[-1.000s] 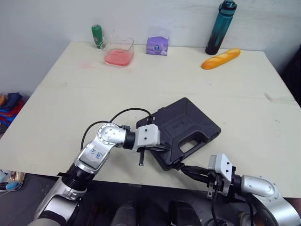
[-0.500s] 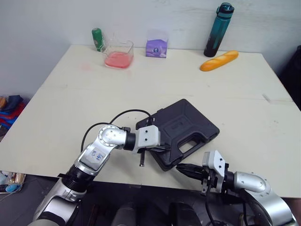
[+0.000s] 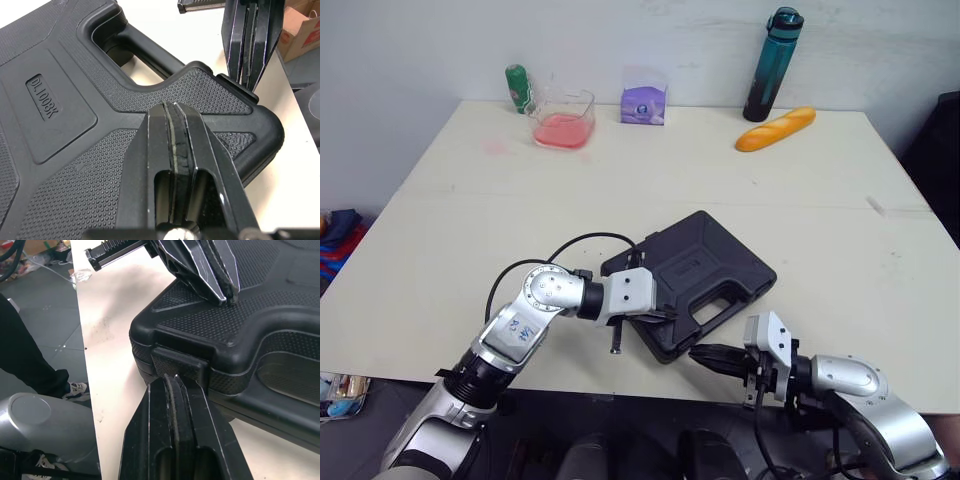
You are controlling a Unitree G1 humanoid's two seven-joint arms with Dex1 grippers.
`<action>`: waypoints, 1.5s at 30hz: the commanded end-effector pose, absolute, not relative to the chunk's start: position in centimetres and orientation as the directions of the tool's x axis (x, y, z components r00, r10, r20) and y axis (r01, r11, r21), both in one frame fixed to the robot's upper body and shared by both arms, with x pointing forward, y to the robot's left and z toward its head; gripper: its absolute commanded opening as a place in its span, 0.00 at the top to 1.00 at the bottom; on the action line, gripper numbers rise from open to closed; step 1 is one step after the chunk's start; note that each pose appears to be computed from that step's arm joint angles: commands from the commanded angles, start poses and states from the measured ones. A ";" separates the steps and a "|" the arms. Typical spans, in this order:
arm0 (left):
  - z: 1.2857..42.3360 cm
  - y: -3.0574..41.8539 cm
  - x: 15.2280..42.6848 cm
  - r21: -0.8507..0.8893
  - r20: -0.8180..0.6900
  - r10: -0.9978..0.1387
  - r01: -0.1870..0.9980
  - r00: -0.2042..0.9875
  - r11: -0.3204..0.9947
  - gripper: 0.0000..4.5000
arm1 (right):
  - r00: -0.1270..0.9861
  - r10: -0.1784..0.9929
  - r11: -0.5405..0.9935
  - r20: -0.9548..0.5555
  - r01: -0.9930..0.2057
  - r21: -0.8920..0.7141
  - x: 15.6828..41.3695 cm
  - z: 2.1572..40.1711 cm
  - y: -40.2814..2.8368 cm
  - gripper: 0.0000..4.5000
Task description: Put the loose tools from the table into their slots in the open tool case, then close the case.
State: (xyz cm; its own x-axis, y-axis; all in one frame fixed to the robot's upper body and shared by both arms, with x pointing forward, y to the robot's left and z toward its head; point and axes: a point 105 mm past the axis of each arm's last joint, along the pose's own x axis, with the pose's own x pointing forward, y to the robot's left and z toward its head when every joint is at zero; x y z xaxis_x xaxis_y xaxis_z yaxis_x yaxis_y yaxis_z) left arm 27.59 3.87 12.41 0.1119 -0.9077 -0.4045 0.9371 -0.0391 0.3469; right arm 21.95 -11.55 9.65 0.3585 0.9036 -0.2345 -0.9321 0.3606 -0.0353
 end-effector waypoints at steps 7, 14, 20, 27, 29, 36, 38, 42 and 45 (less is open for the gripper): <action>16.7 8.7 28.2 0.403 -0.233 -0.949 0.909 0.211 0.103 0.99 | 0.439 0.846 0.401 -0.303 -0.898 -0.182 22.5 13.7 -17.8 1.00; 18.8 17.1 28.0 0.381 -0.302 -0.843 0.867 0.445 0.321 0.79 | 0.630 0.672 0.540 -0.389 -0.777 -0.324 25.0 15.7 -25.4 1.00; 18.9 27.3 27.9 0.385 -0.404 -0.591 0.716 0.698 0.583 0.17 | 0.716 0.609 0.560 -0.340 -0.692 -0.456 26.9 19.8 -29.6 0.54; 17.2 33.9 25.3 0.411 -0.479 -0.386 0.590 0.789 0.695 0.00 | 0.814 0.507 0.543 -0.285 -0.558 -0.627 29.0 24.5 -34.1 0.01; 17.0 34.6 25.1 0.431 -0.494 -0.358 0.581 0.793 0.691 0.00 | 0.818 0.506 0.542 -0.273 -0.548 -0.637 29.3 25.0 -34.5 0.01; 18.4 35.6 25.4 0.442 -0.470 -0.352 0.561 0.810 0.700 0.00 | 0.801 0.532 0.523 -0.275 -0.566 -0.637 31.1 25.4 -34.2 0.01; 18.6 35.3 25.4 0.438 -0.456 -0.361 0.558 0.813 0.705 0.00 | 0.793 0.543 0.511 -0.278 -0.574 -0.640 31.3 25.4 -33.9 0.01; 18.3 35.0 25.0 0.420 -0.445 -0.368 0.553 0.816 0.719 0.00 | 0.784 0.552 0.503 -0.284 -0.585 -0.636 31.5 25.3 -33.7 0.01; 17.9 34.8 24.7 0.422 -0.440 -0.364 0.547 0.821 0.723 0.00 | 0.777 0.560 0.493 -0.287 -0.591 -0.639 31.8 25.2 -33.2 0.01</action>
State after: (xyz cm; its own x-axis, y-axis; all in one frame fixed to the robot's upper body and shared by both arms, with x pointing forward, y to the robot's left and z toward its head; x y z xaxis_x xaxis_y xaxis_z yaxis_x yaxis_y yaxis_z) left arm 24.87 34.89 16.81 0.7992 -0.3705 -0.4733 0.5667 0.7267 0.3883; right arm 31.73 -33.68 24.01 0.7744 0.5469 -0.3180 -0.6105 0.5141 -0.6025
